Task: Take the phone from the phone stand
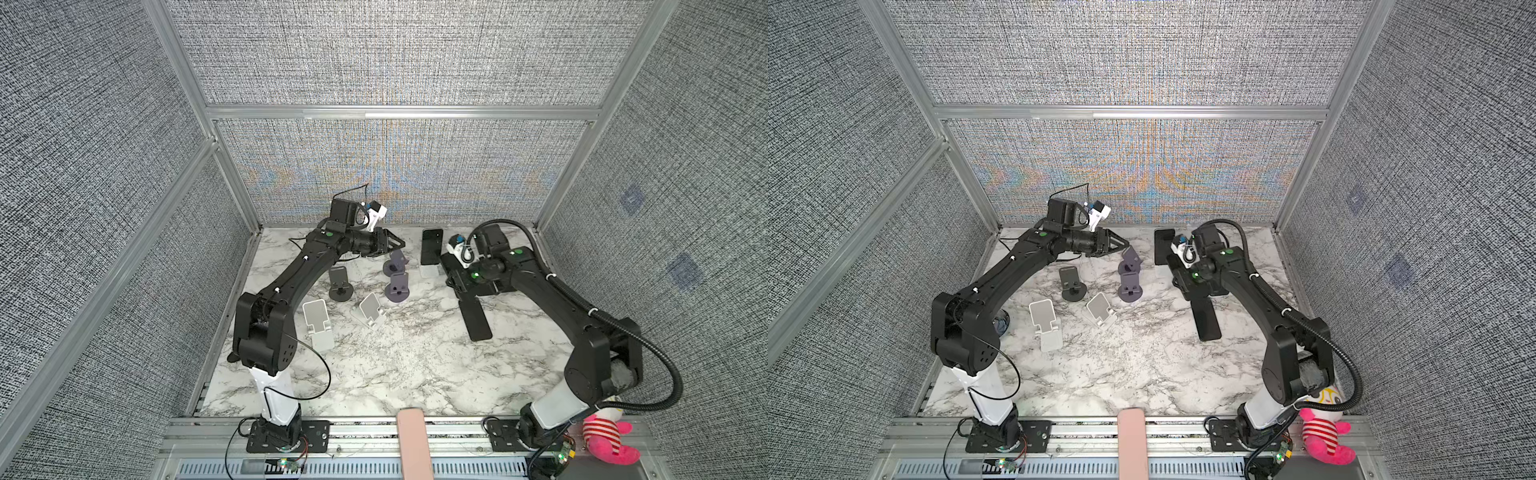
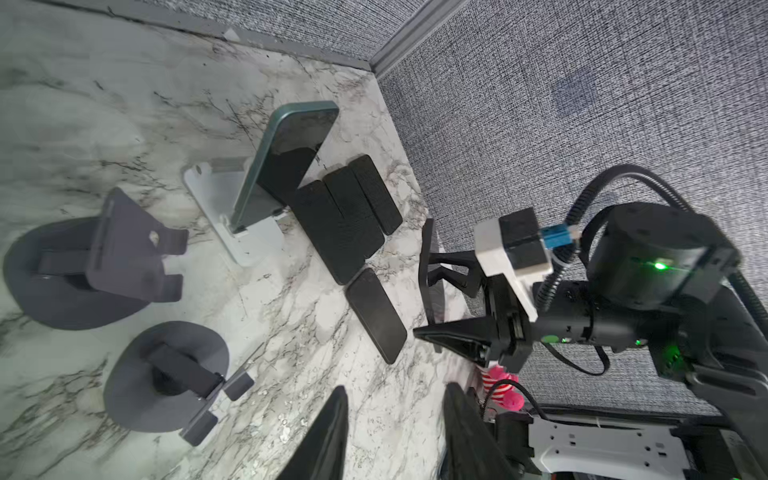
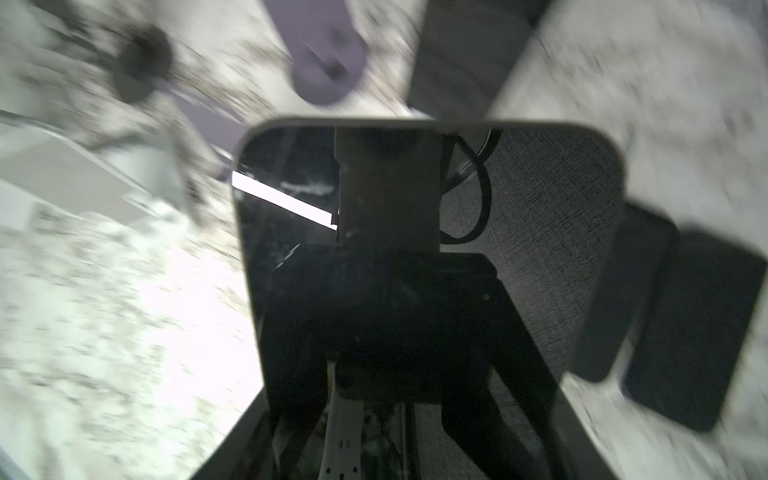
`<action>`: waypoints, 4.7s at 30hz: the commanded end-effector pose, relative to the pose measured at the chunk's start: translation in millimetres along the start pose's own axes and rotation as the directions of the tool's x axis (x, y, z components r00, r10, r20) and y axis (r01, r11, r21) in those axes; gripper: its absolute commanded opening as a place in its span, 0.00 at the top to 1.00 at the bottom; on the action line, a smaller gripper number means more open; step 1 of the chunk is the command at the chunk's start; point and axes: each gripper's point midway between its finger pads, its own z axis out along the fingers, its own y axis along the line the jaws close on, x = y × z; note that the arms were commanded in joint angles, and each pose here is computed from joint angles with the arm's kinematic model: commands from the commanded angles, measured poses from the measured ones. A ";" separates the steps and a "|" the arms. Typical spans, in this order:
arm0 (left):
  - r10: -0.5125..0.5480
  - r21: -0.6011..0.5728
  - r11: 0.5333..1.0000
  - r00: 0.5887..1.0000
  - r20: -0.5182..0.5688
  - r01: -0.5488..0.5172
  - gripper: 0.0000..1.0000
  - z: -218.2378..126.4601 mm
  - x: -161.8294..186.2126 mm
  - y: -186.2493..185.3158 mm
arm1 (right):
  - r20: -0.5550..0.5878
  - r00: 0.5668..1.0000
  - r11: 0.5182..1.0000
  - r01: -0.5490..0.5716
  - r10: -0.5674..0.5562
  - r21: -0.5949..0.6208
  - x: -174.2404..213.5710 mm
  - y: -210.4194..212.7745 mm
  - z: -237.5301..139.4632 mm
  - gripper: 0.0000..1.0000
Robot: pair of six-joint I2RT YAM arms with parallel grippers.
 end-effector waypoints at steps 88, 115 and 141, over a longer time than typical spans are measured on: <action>0.293 -0.022 0.956 0.956 0.020 -0.293 0.56 71.8 -25.3 21.9 | -0.218 0.813 0.812 -0.435 0.540 0.390 147.8 -177.5 41.3 0.69; 0.463 -0.019 0.886 0.885 0.055 -0.462 0.26 148.9 -60.5 68.7 | -0.076 0.839 0.830 -0.515 0.540 0.214 114.3 -131.9 -27.4 0.55; 0.401 0.102 0.903 0.905 0.143 -0.416 0.99 170.7 -74.7 74.6 | 0.007 0.883 0.880 -0.469 0.470 0.069 79.5 -99.6 -75.6 0.55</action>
